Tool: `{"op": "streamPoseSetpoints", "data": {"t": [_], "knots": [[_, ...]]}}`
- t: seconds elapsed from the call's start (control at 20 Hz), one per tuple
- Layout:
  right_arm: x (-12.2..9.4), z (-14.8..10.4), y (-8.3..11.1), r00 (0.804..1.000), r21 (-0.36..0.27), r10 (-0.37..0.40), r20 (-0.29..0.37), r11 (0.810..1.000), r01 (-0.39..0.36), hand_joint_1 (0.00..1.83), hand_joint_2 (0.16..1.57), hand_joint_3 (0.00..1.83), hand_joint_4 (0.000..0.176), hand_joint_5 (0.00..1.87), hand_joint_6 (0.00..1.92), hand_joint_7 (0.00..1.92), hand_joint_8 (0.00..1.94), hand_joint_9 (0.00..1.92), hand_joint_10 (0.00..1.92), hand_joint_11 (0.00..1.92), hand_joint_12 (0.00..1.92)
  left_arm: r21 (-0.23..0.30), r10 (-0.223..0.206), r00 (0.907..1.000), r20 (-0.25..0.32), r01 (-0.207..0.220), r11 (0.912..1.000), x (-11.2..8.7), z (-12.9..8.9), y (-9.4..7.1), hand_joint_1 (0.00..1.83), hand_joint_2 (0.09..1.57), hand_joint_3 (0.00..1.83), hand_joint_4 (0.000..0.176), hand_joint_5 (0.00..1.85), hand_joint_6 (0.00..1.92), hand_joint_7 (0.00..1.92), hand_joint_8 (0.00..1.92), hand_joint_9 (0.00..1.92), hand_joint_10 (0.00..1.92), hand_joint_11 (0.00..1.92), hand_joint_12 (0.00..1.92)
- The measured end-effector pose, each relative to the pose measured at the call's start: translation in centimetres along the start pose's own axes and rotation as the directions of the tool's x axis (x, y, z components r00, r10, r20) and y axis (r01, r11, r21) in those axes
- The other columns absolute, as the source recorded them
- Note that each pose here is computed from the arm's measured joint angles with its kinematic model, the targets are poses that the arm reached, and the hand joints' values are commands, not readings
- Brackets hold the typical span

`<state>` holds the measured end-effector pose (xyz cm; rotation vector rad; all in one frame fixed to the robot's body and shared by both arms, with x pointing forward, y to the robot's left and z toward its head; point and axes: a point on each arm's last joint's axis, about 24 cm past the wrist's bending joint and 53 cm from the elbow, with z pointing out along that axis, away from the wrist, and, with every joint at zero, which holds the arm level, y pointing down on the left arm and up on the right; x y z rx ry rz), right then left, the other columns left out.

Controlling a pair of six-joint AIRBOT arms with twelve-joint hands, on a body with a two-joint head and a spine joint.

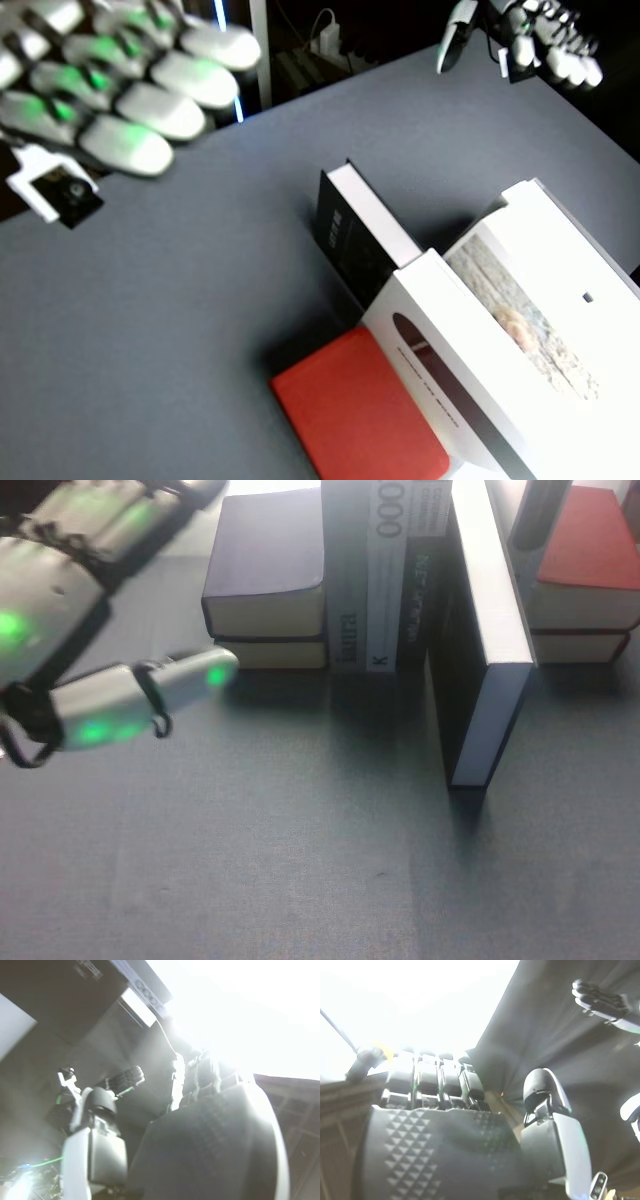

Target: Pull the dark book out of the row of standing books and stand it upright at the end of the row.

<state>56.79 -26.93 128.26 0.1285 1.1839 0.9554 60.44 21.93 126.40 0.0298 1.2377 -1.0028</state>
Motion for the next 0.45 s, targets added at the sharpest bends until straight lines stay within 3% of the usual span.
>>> {"op": "streamPoseSetpoints", "data": {"t": [0.05,0.1,0.15,0.2,0.25,0.3,0.35,0.4,0.45], "knots": [[-0.3,0.0,0.1,1.000,-0.003,0.007,0.004,1.000,-0.007,0.15,1.28,0.00,0.030,0.00,0.00,0.00,0.00,0.00,0.00,0.00,0.00,0.009,-0.015,0.9989,0.045,0.014,0.9999,-1.0,-0.4,-0.2,0.56,1.27,0.02,0.163,0.00,0.00,0.00,0.00,0.00,0.00,0.00,0.00],[-0.4,0.1,0.2,1.000,-0.005,0.006,0.004,1.000,-0.006,0.18,1.28,0.00,0.034,0.00,0.00,0.00,0.00,0.00,0.00,0.00,0.00,0.022,-0.026,0.9960,0.086,0.024,0.9995,-2.0,-0.9,-0.4,0.45,1.40,0.02,0.124,0.00,0.00,0.00,0.00,0.00,0.00,0.00,0.00],[-0.6,0.1,0.4,1.000,-0.013,0.002,0.003,1.000,-0.002,0.25,1.31,0.00,0.043,0.01,0.01,0.00,0.00,0.00,0.00,0.03,0.01,0.031,-0.051,0.9906,0.127,0.048,0.9984,-3.0,-1.4,-0.4,0.50,1.45,0.02,0.114,0.00,0.00,0.00,0.00,0.00,0.00,0.00,0.00],[-0.7,0.2,0.6,1.000,-0.022,0.001,0.000,1.000,-0.001,0.29,1.40,0.01,0.113,0.00,0.32,0.07,0.06,0.03,0.01,0.00,0.26,0.039,-0.079,0.9849,0.154,0.074,0.9965,-3.7,-1.6,-0.3,0.40,1.53,0.02,0.117,0.16,0.05,0.01,0.00,0.00,0.00,0.00,0.00],[-0.7,0.4,1.1,1.000,-0.042,0.006,-0.005,0.999,-0.007,0.13,1.43,0.01,0.133,0.00,0.06,0.08,0.07,0.05,0.02,0.00,0.43,0.046,-0.096,0.9784,0.183,0.089,0.9950,-4.6,-1.7,-0.2,0.38,1.51,0.01,0.164,0.03,0.01,0.00,0.00,0.00,0.00,0.00,0.00],[-0.8,0.5,1.8,1.000,-0.066,0.015,-0.004,0.998,-0.016,0.11,1.40,0.00,0.084,0.00,0.01,0.07,0.06,0.10,0.05,0.00,0.49,0.056,-0.098,0.9764,0.193,0.088,0.9945,-4.9,-1.8,-0.3,0.48,1.42,0.00,0.174,0.02,0.01,0.00,0.00,0.00,0.00,0.08,0.04],[-0.8,0.6,2.4,1.000,-0.090,0.026,-0.002,0.996,-0.026,0.02,1.39,0.00,0.033,0.00,0.00,0.09,0.05,0.14,0.07,0.00,0.41,0.061,-0.104,0.9750,0.196,0.094,0.9937,-5.1,-1.7,-0.4,0.56,1.36,0.00,0.170,0.13,0.47,0.14,0.05,0.18,0.00,0.04,0.46],[-0.7,0.6,2.6,0.999,-0.102,0.032,-0.009,0.994,-0.033,0.00,1.47,0.02,0.022,0.00,0.00,0.22,0.09,0.26,0.12,0.00,0.28,0.075,-0.107,0.9759,0.190,0.095,0.9927,-5.0,-1.6,-0.7,0.53,1.38,0.00,0.086,0.22,0.51,0.29,0.05,0.31,0.03,0.01,0.85],[-0.6,0.8,2.8,0.999,-0.110,0.033,-0.014,0.993,-0.034,0.15,1.55,0.05,0.013,0.02,0.44,0.30,0.19,0.21,0.46,0.00,0.55,0.102,-0.112,0.9760,0.187,0.094,0.9903,-5.0,-1.2,-1.4,0.56,1.46,0.00,0.158,0.34,1.58,0.40,0.04,0.38,0.04,0.00,0.89]]}}
